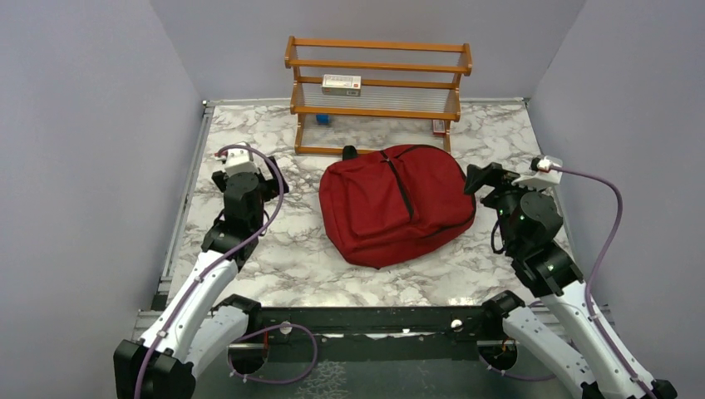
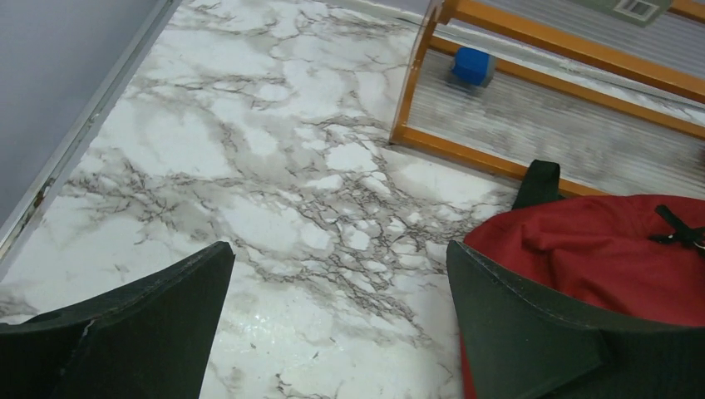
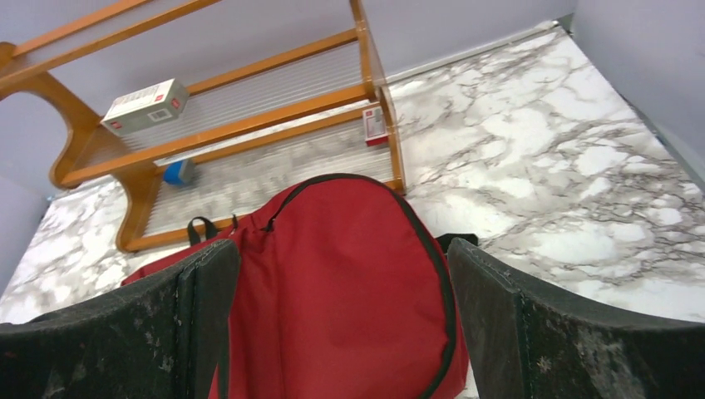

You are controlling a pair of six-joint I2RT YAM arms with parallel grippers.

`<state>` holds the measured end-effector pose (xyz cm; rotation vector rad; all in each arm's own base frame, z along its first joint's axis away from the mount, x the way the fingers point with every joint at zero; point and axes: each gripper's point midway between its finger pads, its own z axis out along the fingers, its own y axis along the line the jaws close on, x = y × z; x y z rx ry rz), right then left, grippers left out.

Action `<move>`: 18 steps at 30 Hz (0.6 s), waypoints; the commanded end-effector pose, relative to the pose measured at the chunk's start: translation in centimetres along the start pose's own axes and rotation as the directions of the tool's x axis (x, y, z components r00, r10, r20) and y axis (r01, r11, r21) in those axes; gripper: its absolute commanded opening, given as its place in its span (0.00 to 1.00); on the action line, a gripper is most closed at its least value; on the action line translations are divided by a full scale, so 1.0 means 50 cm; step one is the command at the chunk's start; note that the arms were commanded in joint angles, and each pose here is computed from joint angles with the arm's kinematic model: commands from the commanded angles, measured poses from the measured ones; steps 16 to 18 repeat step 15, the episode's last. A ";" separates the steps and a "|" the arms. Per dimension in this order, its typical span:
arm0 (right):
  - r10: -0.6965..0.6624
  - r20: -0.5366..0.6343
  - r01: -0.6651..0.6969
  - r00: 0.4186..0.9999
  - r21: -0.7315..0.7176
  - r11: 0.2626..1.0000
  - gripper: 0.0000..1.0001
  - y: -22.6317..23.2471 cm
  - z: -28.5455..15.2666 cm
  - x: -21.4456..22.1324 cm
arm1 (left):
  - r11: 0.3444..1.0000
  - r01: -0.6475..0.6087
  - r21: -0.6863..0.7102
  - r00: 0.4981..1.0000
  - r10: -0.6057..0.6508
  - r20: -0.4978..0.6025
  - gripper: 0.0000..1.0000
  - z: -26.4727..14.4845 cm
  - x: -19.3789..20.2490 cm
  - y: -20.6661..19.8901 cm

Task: Pack the student bag
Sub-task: Reset both arms

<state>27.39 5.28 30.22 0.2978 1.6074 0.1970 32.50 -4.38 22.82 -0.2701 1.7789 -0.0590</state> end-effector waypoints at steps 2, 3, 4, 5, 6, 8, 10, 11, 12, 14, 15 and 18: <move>-0.020 0.075 0.013 0.997 0.092 0.996 1.00 -0.044 -0.010 -0.019 | 0.990 0.083 -0.115 0.994 -0.075 0.074 0.99 -0.004 -0.009 0.044; -0.023 0.081 0.014 0.996 0.099 0.995 1.00 -0.049 -0.012 -0.019 | 0.990 0.080 -0.119 0.995 -0.072 0.067 0.99 -0.003 -0.005 0.045; -0.028 0.082 0.019 0.996 0.108 0.994 1.00 -0.053 -0.013 -0.016 | 0.991 0.070 -0.115 0.996 -0.064 0.057 0.99 0.001 -0.001 0.042; -0.032 0.082 0.023 0.996 0.116 0.993 1.00 -0.058 -0.013 -0.012 | 0.992 0.062 -0.113 0.997 -0.056 0.048 0.99 0.005 0.002 0.040; -0.038 0.080 0.028 0.996 0.125 0.992 1.00 -0.062 -0.012 -0.006 | 0.992 0.056 -0.116 0.998 -0.052 0.039 0.99 0.008 0.004 0.039; -0.043 0.079 0.032 0.996 0.138 0.990 1.00 -0.068 -0.009 0.001 | 0.991 0.051 -0.122 0.998 -0.048 0.029 0.99 0.016 0.003 0.036; -0.041 0.080 0.030 0.996 0.140 0.990 1.00 -0.068 -0.008 0.003 | 0.992 0.041 -0.118 0.999 -0.039 0.017 0.99 0.021 0.006 0.032; -0.040 0.080 0.029 0.996 0.138 0.990 1.00 -0.067 -0.007 0.003 | 0.993 0.038 -0.114 0.999 -0.037 0.013 0.99 0.023 0.008 0.030; -0.041 0.077 0.030 0.996 0.135 0.990 1.00 -0.067 -0.007 0.006 | 0.993 0.039 -0.111 0.999 -0.038 0.009 0.99 0.024 0.010 0.028; -0.043 0.073 0.033 0.996 0.135 0.990 1.00 -0.068 -0.006 0.010 | 0.994 0.043 -0.102 0.999 -0.043 0.003 0.99 0.027 0.012 0.023; -0.044 0.073 0.033 0.996 0.136 0.990 1.00 -0.069 -0.006 0.011 | 0.994 0.046 -0.095 0.999 -0.046 0.005 0.99 0.027 0.011 0.020; -0.044 0.073 0.033 0.996 0.136 0.990 1.00 -0.069 -0.006 0.011 | 0.994 0.046 -0.095 0.999 -0.046 0.005 0.99 0.027 0.011 0.020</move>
